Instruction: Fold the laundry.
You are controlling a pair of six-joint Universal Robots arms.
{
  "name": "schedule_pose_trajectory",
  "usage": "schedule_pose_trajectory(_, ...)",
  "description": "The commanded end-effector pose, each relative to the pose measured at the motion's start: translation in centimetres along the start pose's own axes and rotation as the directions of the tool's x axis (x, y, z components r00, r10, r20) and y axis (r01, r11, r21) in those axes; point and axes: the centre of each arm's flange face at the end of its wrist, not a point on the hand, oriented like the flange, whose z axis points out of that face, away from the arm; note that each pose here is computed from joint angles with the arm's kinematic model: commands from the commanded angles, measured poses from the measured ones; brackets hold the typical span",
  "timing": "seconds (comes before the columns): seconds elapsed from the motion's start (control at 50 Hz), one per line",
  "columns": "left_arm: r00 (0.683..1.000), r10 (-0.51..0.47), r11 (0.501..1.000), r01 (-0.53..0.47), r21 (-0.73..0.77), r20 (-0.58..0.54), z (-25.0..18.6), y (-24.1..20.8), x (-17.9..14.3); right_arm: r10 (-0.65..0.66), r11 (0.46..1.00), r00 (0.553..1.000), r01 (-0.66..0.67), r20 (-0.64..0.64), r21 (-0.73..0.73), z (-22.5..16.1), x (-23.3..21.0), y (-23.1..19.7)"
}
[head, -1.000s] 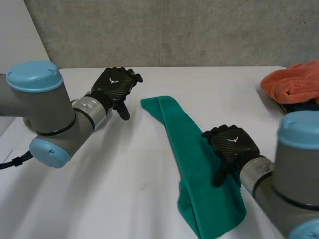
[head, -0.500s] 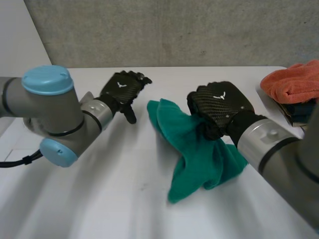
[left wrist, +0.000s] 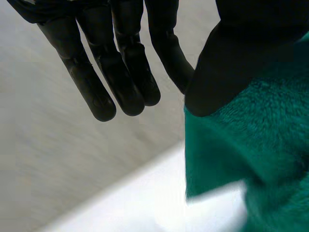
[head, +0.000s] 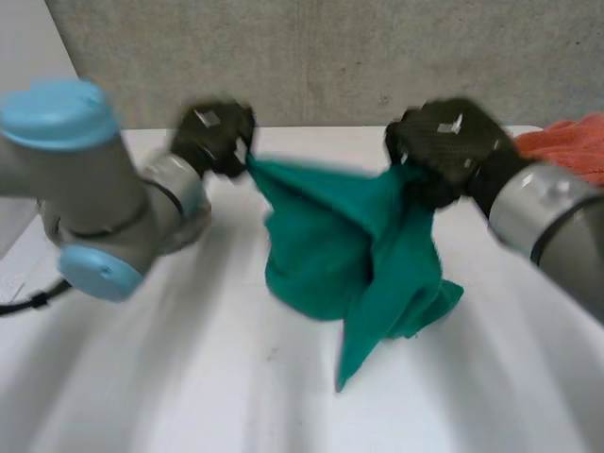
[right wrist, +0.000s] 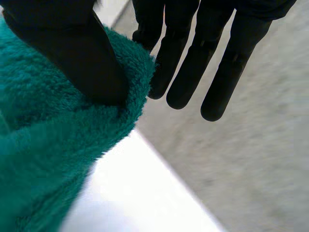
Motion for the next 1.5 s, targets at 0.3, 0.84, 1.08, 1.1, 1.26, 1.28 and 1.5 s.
schedule_pose_trajectory(0.3, 0.996, 0.023, 0.981, -0.038, 0.188, 0.081, -5.2, -5.7, -1.8, 0.002, 0.932, 0.997, 0.025, -0.071, 0.362, 6.0, 3.2, -3.8)
schedule_pose_trajectory(0.84, 0.993, 0.098, 0.992, -0.103, -0.077, -0.067, -9.2, 0.4, 2.3, 0.152, 0.941, 0.940, -0.232, -0.306, -0.247, 1.9, 3.5, 9.7)
schedule_pose_trajectory(1.08, 0.996, 0.068, 0.998, -0.067, 0.018, -0.062, -10.2, -4.2, 2.3, 0.499, 0.740, 0.837, -0.546, -0.223, -0.393, -1.4, -0.3, 15.0)
schedule_pose_trajectory(1.1, 0.996, 0.067, 0.998, -0.066, 0.021, -0.064, -10.2, -4.4, 2.4, 0.498, 0.744, 0.839, -0.543, -0.218, -0.389, -1.1, -0.4, 15.3)
schedule_pose_trajectory(1.26, 0.996, 0.054, 0.995, -0.047, 0.084, -0.074, -10.5, -6.8, 2.9, 0.451, 0.792, 0.869, -0.494, -0.203, -0.357, 2.4, -3.0, 17.1)
schedule_pose_trajectory(1.28, 0.996, 0.052, 0.995, -0.045, 0.087, -0.075, -10.5, -7.0, 3.0, 0.444, 0.795, 0.871, -0.492, -0.211, -0.355, 2.7, -3.2, 17.2)
schedule_pose_trajectory(1.5, 0.997, 0.032, 0.993, -0.024, 0.114, -0.066, -11.4, -8.6, 3.2, 0.426, 0.823, 0.868, -0.489, -0.256, -0.288, 6.5, -5.3, 18.0)
